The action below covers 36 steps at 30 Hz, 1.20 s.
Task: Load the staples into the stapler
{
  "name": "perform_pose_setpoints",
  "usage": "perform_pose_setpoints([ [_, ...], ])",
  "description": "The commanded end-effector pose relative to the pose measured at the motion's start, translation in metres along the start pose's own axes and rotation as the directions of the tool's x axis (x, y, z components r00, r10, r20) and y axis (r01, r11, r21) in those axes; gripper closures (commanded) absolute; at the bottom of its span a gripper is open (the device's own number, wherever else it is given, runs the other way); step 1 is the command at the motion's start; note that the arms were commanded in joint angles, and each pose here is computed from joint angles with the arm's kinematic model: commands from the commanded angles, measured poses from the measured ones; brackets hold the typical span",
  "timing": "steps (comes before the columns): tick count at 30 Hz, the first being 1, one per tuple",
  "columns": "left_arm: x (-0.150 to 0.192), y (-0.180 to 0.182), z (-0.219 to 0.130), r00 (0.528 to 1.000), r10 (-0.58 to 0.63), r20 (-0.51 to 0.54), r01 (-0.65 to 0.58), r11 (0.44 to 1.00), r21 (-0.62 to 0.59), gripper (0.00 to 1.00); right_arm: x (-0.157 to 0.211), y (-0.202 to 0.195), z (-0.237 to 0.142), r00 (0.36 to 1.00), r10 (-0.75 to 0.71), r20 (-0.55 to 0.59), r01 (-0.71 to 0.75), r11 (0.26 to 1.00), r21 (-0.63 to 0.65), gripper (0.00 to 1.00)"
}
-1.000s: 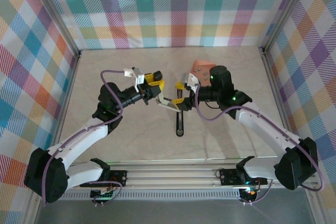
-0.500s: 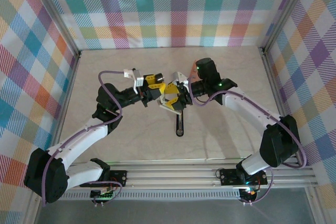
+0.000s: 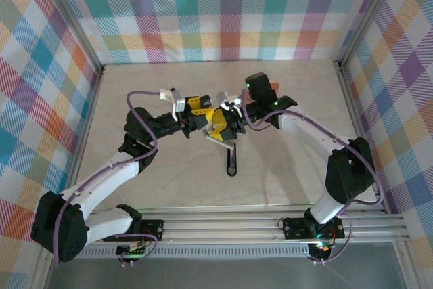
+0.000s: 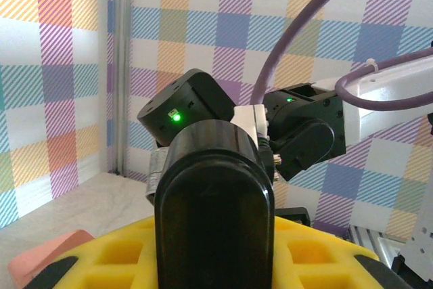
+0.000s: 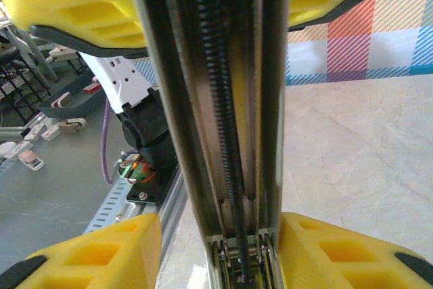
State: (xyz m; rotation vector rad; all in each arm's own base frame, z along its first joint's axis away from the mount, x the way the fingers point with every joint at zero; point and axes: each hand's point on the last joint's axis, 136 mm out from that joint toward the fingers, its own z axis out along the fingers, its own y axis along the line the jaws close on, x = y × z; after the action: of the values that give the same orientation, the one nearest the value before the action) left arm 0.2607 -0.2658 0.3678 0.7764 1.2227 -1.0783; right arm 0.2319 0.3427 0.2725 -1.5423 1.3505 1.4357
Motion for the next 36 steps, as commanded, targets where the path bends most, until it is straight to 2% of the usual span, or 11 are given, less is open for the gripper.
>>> perform_pose_setpoints([
  [1,-0.055,-0.016,-0.003,0.982,0.122,0.142,-0.128,0.991,0.034,1.0,-0.009,0.01,0.002,0.999,-0.016,0.035,0.018,0.997,-0.076,0.54],
  [14,-0.061,-0.018,-0.001,0.982,0.12,0.149,-0.129,0.991,0.048,1.0,-0.003,0.002,0.01,1.0,0.009,0.03,-0.007,0.997,-0.071,0.51],
  [16,-0.06,-0.017,0.0,0.982,0.12,0.147,-0.128,0.991,0.049,1.0,-0.004,0.002,0.01,0.999,0.009,0.035,-0.006,0.997,-0.078,0.57],
  [19,-0.059,-0.016,0.0,0.983,0.116,0.144,-0.123,0.991,0.043,1.0,-0.006,0.004,0.009,0.999,0.003,0.041,0.0,0.996,-0.086,0.77],
  [22,-0.057,-0.011,-0.002,0.984,0.118,0.132,-0.119,0.993,0.004,1.0,-0.004,0.003,0.008,1.0,-0.003,0.029,0.005,0.998,-0.058,0.88],
  [24,-0.053,-0.003,-0.004,0.987,0.119,0.108,-0.114,0.992,-0.052,0.92,0.0,0.0,0.008,1.0,0.002,0.011,-0.002,1.0,-0.021,0.91],
  [25,-0.05,0.003,-0.007,0.989,0.122,0.087,-0.113,0.989,-0.092,0.84,0.001,-0.002,0.006,1.0,0.012,0.002,-0.012,1.0,0.012,0.92],
  [28,-0.038,0.023,-0.017,0.994,0.106,0.005,-0.102,0.966,-0.238,0.45,0.009,-0.02,0.003,0.995,0.099,-0.019,-0.095,0.983,0.158,0.94],
  [32,-0.019,0.046,-0.041,0.993,0.066,-0.093,-0.099,0.902,-0.42,0.2,0.028,-0.045,0.0,0.964,0.264,-0.014,-0.239,0.895,0.377,0.96],
  [36,0.009,0.07,-0.074,0.985,-0.018,-0.169,-0.088,0.795,-0.6,0.03,0.046,-0.059,0.0,0.907,0.419,0.036,-0.371,0.755,0.54,0.98],
])
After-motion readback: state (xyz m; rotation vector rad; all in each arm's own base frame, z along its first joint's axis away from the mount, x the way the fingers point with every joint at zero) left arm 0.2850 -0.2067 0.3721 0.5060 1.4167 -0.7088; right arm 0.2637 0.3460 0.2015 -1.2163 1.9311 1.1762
